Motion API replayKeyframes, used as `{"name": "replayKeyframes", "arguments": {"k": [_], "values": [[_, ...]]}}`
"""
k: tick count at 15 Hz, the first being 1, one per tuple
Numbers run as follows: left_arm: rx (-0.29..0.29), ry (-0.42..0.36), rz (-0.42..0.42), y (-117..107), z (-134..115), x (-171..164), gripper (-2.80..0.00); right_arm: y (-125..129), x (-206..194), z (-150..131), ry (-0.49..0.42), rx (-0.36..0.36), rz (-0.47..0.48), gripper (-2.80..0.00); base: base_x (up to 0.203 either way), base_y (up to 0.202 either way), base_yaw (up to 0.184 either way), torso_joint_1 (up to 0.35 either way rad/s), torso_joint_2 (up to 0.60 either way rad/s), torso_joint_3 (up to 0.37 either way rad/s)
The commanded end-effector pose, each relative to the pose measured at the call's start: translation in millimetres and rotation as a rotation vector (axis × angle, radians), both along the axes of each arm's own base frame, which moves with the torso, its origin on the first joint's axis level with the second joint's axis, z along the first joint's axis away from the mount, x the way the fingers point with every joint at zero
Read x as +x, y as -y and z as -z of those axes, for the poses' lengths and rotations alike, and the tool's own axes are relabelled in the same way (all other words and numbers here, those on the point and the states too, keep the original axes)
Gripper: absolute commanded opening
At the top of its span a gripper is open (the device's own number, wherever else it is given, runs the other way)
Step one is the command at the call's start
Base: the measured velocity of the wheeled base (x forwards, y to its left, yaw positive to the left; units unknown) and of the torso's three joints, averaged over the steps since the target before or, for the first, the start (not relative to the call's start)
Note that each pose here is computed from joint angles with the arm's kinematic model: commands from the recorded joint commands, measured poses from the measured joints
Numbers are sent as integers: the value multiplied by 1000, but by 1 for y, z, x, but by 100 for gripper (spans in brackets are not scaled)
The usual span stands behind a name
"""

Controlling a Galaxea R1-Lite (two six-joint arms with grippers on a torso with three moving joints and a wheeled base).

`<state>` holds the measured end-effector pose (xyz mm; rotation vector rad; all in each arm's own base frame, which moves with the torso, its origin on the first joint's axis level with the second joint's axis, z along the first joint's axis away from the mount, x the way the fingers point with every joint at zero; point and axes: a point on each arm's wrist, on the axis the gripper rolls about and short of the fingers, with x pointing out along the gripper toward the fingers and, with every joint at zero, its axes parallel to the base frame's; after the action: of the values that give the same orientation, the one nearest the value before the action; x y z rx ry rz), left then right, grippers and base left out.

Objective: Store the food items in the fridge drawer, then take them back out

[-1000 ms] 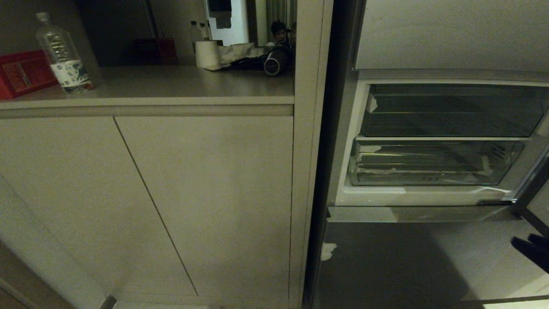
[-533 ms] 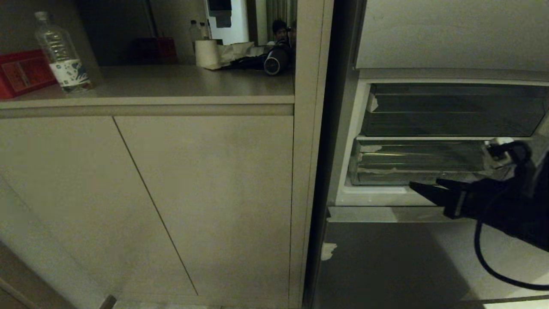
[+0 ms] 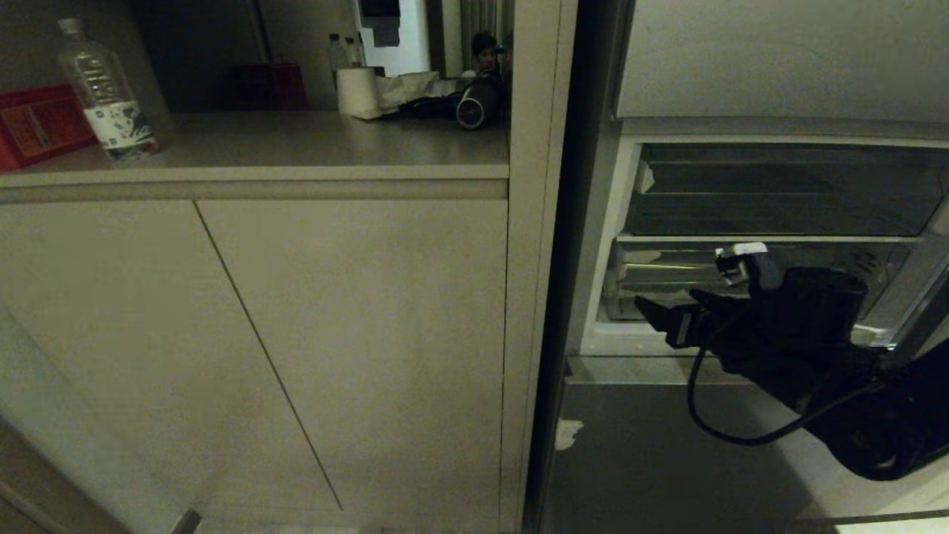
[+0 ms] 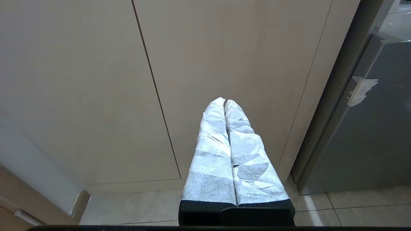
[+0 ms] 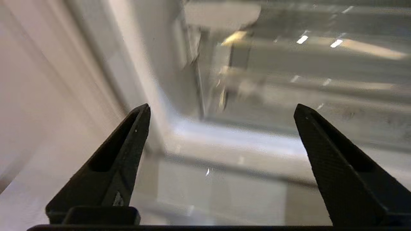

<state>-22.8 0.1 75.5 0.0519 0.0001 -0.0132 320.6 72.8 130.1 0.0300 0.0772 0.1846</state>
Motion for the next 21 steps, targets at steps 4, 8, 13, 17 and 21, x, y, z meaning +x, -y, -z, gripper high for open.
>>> {"name": "replayKeyframes", "arguments": {"k": [4,8,13,17,21], "values": [[0,0,1,0,0,0,-280,-18,24,19,30,2,56,0,0,0,0,0,0,0],[0,0,1,0,0,0,-280,-21,37,15,65,12,72,0,0,0,0,0,0,0],[0,0,0,0,0,0,-280,-25,47,16,98,18,84,0,0,0,0,0,0,0],[0,0,1,0,0,0,-280,-27,57,15,120,24,97,0,0,0,0,0,0,0],[0,0,1,0,0,0,-280,-31,65,15,136,28,107,0,0,0,0,0,0,0]]}}
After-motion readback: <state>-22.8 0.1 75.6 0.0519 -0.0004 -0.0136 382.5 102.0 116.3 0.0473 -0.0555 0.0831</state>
